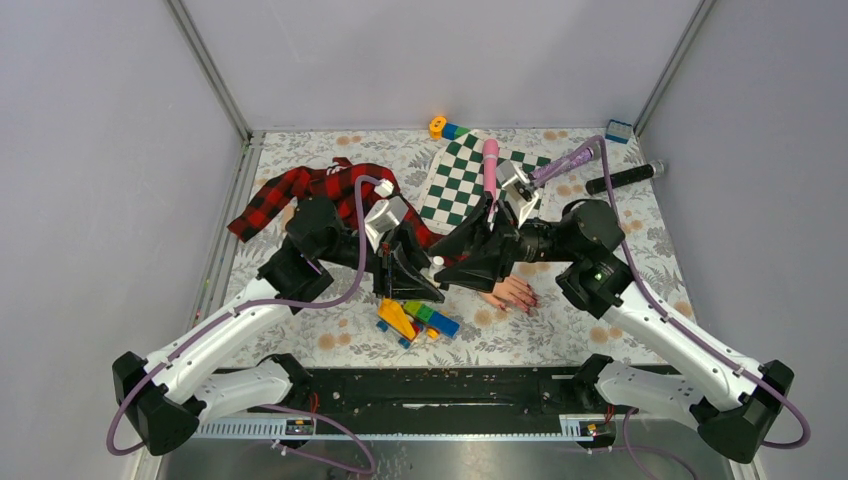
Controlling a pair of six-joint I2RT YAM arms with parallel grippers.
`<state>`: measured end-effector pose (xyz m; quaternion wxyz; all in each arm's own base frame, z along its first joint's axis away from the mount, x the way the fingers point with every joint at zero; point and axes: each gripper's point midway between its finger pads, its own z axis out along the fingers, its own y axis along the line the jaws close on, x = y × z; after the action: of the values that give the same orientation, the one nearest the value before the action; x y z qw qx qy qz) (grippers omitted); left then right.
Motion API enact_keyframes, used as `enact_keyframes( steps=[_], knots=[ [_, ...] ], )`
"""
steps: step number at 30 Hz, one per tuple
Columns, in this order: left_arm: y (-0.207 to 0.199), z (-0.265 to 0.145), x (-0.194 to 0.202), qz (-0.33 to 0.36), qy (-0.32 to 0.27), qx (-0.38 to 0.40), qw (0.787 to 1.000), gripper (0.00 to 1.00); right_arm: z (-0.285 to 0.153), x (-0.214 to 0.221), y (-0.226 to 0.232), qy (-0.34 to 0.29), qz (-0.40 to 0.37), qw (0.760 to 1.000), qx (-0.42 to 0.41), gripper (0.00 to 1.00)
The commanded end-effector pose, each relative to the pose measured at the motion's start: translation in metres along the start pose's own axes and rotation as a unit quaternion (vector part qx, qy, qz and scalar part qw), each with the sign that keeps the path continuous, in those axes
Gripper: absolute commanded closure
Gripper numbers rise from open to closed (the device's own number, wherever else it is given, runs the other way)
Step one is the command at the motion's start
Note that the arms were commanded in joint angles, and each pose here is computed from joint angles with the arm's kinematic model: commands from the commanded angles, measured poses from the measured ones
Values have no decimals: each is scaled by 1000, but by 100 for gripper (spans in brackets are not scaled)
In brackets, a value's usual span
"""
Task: Paint the nails
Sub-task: Screw the nail polish bottle.
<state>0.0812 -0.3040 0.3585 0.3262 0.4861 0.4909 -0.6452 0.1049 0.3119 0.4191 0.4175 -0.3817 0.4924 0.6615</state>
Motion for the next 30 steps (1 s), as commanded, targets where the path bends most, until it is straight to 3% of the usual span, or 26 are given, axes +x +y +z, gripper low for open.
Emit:
enact_keyframes(
  steps=[1, 4, 11, 13, 22, 30],
  knots=[
    [-4, -1, -7, 29, -10, 12, 999, 100, 5, -2, 9, 10, -18, 1000, -19, 41],
    [-3, -1, -8, 30, -11, 11, 999, 100, 7, 2, 8, 18, -17, 1000, -16, 46],
    [6, -2, -10, 28, -22, -20, 999, 100, 9, 7, 5, 26, -11, 1000, -13, 91],
    [15, -5, -13, 27, -32, -47, 998, 100, 9, 12, 1, 32, -11, 999, -2, 100],
    [61, -27, -21, 12, -66, -171, 983, 100, 18, 59, -42, 66, 13, 990, 124, 100],
    [107, -62, -15, 42, -74, -331, 940, 100, 36, 109, -90, 62, 149, 953, 258, 100]
  ],
)
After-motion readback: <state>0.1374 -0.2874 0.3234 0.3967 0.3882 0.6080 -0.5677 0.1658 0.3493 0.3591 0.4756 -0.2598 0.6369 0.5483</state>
